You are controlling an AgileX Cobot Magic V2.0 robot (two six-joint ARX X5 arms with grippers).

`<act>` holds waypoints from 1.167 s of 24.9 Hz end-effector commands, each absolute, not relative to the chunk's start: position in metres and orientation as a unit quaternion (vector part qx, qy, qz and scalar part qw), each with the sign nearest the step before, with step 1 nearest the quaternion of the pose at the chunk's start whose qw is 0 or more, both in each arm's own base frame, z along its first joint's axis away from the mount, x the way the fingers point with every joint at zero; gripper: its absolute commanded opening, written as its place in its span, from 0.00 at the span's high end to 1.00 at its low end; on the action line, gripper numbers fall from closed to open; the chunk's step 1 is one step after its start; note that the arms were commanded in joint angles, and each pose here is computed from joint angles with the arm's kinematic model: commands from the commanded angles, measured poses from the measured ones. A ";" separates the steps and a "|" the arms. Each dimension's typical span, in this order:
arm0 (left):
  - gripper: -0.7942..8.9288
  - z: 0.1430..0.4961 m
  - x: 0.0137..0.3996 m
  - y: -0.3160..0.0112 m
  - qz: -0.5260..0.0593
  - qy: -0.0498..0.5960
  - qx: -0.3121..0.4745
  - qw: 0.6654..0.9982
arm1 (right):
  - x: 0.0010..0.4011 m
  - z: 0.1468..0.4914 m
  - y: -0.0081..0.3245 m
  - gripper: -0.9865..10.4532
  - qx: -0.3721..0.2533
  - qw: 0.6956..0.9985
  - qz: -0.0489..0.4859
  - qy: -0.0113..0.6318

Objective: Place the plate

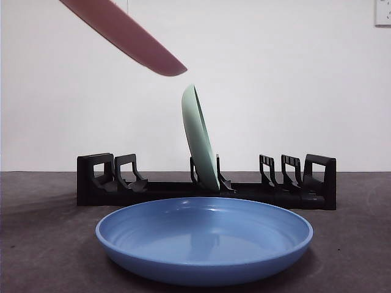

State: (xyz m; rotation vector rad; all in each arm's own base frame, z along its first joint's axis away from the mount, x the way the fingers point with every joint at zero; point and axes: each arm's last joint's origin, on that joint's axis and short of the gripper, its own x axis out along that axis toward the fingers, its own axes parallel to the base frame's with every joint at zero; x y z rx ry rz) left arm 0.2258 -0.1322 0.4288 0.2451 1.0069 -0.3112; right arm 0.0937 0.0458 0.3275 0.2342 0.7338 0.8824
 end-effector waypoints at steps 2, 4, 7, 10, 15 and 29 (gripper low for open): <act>0.90 0.401 0.214 -0.135 -0.186 0.512 0.117 0.830 | 0.095 0.330 0.046 0.55 0.105 0.836 0.420 0.338; 0.90 0.386 0.208 -0.134 -0.201 0.519 0.111 0.823 | 0.095 0.330 0.046 0.55 0.105 0.836 0.420 0.339; 0.90 0.361 0.204 -0.134 -0.228 0.528 0.096 0.813 | 0.095 0.330 0.046 0.55 0.105 0.836 0.420 0.339; 0.90 0.335 0.202 -0.136 -0.251 0.534 0.074 0.804 | 0.095 0.330 0.046 0.55 0.106 0.835 0.419 0.339; 0.90 0.292 0.208 -0.143 -0.287 0.530 0.037 0.797 | 0.095 0.330 0.046 0.55 0.107 0.835 0.419 0.340; 0.90 0.232 0.236 -0.162 -0.299 0.471 -0.058 0.828 | 0.095 0.330 0.046 0.55 0.113 0.834 0.416 0.344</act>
